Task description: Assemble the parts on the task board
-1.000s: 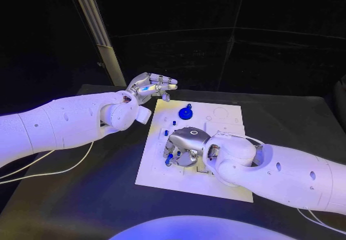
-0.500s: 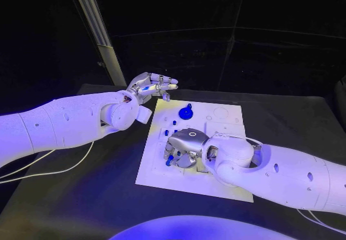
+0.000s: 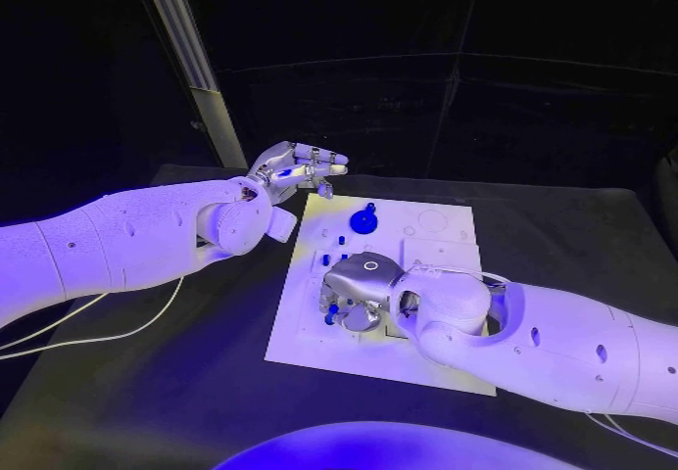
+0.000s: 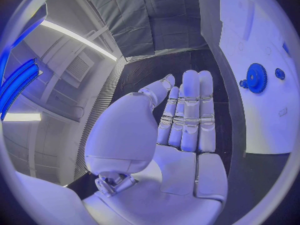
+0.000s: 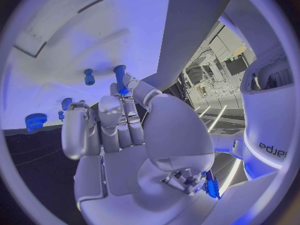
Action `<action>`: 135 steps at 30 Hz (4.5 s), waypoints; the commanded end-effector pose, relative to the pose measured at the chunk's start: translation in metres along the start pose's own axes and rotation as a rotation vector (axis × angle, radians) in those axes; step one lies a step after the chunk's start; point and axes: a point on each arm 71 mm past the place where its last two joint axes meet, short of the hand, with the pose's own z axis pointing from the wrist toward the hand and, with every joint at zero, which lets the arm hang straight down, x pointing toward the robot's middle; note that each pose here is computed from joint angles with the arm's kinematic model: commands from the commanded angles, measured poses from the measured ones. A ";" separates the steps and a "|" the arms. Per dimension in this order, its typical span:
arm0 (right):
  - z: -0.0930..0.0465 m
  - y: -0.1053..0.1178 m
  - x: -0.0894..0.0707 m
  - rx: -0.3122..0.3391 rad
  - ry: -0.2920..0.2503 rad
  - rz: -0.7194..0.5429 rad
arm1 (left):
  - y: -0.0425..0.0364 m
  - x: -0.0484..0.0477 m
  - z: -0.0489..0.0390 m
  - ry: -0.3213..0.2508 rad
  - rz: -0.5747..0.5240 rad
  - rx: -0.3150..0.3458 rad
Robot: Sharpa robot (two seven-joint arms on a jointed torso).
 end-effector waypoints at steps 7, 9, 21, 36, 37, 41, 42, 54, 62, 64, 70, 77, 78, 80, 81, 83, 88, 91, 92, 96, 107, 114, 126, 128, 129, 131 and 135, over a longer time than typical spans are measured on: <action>0.002 0.006 -0.001 -0.014 -0.009 -0.065 | -0.0012 0.0010 0.0005 0.011 -0.008 0.005; 0.002 0.007 -0.001 -0.021 -0.009 -0.057 | -0.0012 0.0010 0.0005 0.011 -0.008 0.004; 0.002 0.006 -0.001 -0.030 -0.010 -0.017 | -0.0011 0.0001 -0.0001 0.009 -0.007 0.001; -0.027 -0.012 -0.012 -0.027 -0.194 0.089 | -0.0009 -0.0017 -0.0009 0.007 -0.007 -0.002; -0.032 -0.017 -0.012 -0.016 -0.204 0.109 | -0.0009 -0.0019 -0.0010 0.007 -0.007 -0.003; -0.065 -0.043 -0.014 0.086 -0.234 0.275 | -0.0009 -0.0030 -0.0017 0.005 -0.007 -0.004; -0.074 -0.051 -0.015 0.121 -0.241 0.326 | -0.0009 -0.0035 -0.0020 0.004 -0.006 -0.004; -0.163 -0.113 -0.007 0.551 -0.137 0.583 | -0.0004 -0.0046 -0.0024 0.002 -0.005 -0.007; -0.179 -0.127 0.002 0.730 -0.045 0.508 | 0.0000 -0.0046 -0.0027 0.003 -0.006 -0.008; -0.180 -0.127 0.005 0.761 -0.023 0.479 | 0.0001 -0.0048 -0.0029 0.003 -0.006 -0.008; -0.179 -0.126 0.011 0.814 0.036 0.406 | 0.0002 -0.0055 -0.0037 0.003 -0.006 -0.008; -0.169 -0.121 0.017 0.808 0.071 0.359 | 0.0002 -0.0065 -0.0044 0.002 -0.005 -0.009; -0.168 -0.120 0.017 0.805 0.072 0.355 | 0.0003 -0.0067 -0.0045 0.002 -0.005 -0.009; -0.165 -0.119 0.018 0.797 0.072 0.345 | 0.0003 -0.0070 -0.0046 0.001 -0.005 -0.009; -0.164 -0.118 0.018 0.791 0.072 0.339 | 0.0003 -0.0072 -0.0047 0.001 -0.005 -0.009; -0.162 -0.116 0.018 0.784 0.072 0.332 | 0.0004 -0.0073 -0.0048 0.001 -0.005 -0.010; -0.157 -0.113 0.018 0.769 0.072 0.319 | 0.0005 -0.0077 -0.0049 0.000 -0.005 -0.010; -0.155 -0.112 0.019 0.762 0.077 0.314 | 0.0006 -0.0078 -0.0050 0.000 -0.005 -0.011; -0.154 -0.112 0.019 0.760 0.080 0.313 | 0.0007 -0.0079 -0.0050 0.000 -0.005 -0.011; -0.151 -0.110 0.024 0.755 0.101 0.311 | 0.0008 -0.0081 -0.0051 0.000 -0.005 -0.012; -0.146 -0.108 0.037 0.758 0.148 0.308 | 0.0010 -0.0089 -0.0060 -0.001 -0.004 -0.015; -0.145 -0.107 0.036 0.762 0.111 0.326 | 0.0009 -0.0093 -0.0066 -0.001 -0.005 -0.015; -0.154 -0.095 0.027 0.741 -0.045 0.556 | 0.0010 -0.0093 -0.0066 0.000 -0.005 -0.016; -0.154 -0.093 0.026 0.736 -0.052 0.595 | 0.0011 -0.0090 -0.0065 0.001 -0.005 -0.016; -0.154 -0.091 0.026 0.732 -0.056 0.612 | 0.0011 -0.0088 -0.0064 0.001 -0.005 -0.016; -0.154 -0.088 0.025 0.724 -0.061 0.638 | 0.0012 -0.0086 -0.0063 0.002 -0.006 -0.017; -0.151 -0.084 0.025 0.711 -0.061 0.665 | 0.0012 -0.0084 -0.0064 0.003 -0.006 -0.018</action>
